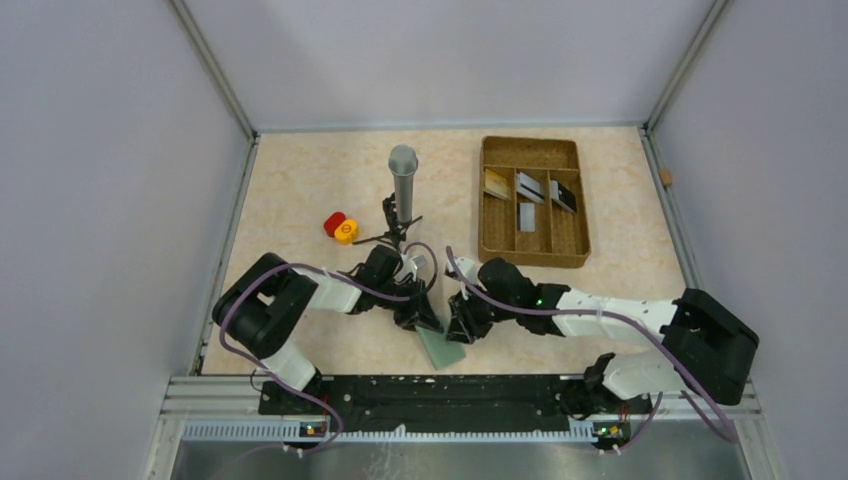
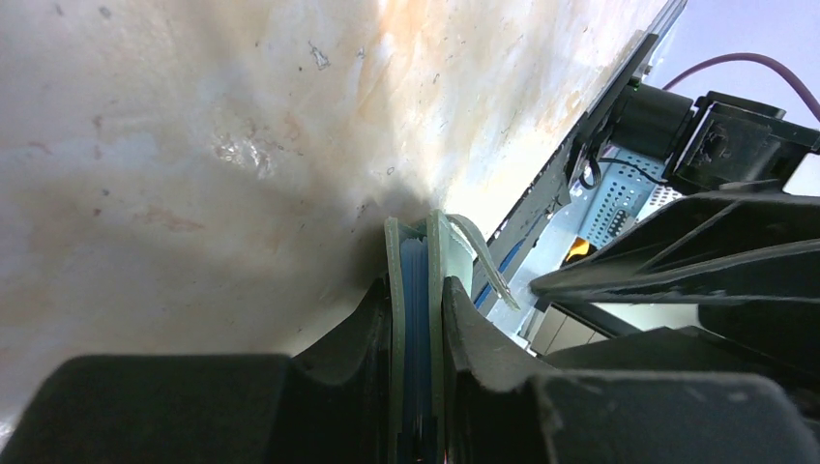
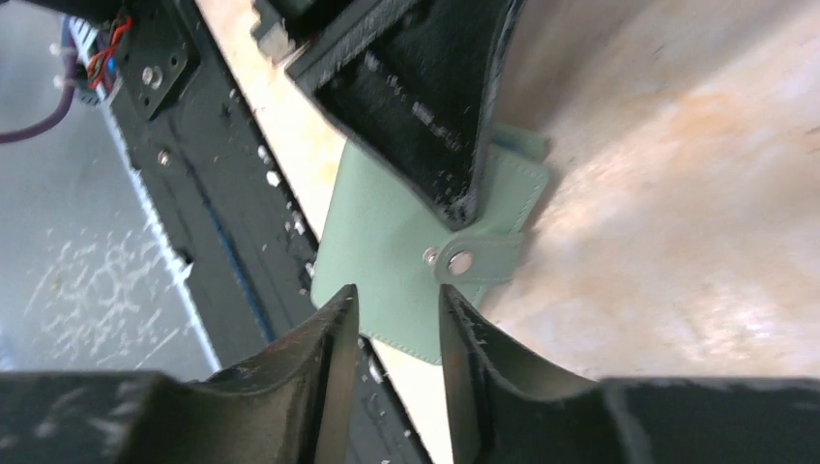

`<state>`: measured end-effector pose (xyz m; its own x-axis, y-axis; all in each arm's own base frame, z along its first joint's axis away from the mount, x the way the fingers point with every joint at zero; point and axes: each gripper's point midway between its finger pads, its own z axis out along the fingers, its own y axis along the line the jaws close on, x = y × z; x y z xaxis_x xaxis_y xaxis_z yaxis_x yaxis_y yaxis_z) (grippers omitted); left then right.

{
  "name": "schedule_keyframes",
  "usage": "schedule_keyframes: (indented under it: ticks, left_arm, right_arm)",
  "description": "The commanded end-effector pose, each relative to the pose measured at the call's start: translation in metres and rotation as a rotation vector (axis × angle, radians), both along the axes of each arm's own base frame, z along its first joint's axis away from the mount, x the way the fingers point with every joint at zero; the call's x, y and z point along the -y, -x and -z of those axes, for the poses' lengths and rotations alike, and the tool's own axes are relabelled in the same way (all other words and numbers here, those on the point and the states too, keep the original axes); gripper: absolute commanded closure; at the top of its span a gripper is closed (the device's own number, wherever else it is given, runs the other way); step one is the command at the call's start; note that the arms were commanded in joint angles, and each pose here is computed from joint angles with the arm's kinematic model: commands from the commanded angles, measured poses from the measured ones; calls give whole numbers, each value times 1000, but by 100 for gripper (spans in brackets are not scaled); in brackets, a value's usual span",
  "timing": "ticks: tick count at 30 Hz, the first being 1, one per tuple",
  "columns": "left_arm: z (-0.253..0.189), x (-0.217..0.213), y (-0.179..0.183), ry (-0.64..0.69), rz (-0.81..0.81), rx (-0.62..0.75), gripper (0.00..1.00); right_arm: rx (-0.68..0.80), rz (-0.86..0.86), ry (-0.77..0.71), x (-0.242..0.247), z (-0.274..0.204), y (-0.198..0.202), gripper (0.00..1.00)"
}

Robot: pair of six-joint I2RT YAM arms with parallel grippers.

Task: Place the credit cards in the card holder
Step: Close the card holder at the center of the board.

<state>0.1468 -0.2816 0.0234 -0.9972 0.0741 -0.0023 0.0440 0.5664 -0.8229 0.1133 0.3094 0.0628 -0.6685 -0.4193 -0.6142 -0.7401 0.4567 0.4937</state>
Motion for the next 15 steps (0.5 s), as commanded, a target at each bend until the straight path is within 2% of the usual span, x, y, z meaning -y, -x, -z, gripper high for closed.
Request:
schedule_keyframes:
  ticks: [1,3,5,9,12,15]
  left_arm:
    - [45,-28,-13,-224,-69,122,79]
    - [38,-29,-19,-223,-88,165,68]
    - [33,-33,-23,-243,-109,200,51]
    - [21,-46,-31,-296,-143,277,35]
    - [13,-60,-33,-363,-166,322,25]
    - [7,-74,-33,-422,-193,346,22]
  right_arm:
    - [115,111,6,-2,-27,-28,58]
    - [135,170,50,4,-24,-38,54]
    - [150,217,86,9,-23,-46,52]
    - [173,234,112,10,-26,-47,50]
    - [174,240,115,7,-26,-44,50]
    - [170,254,121,7,-23,-42,50]
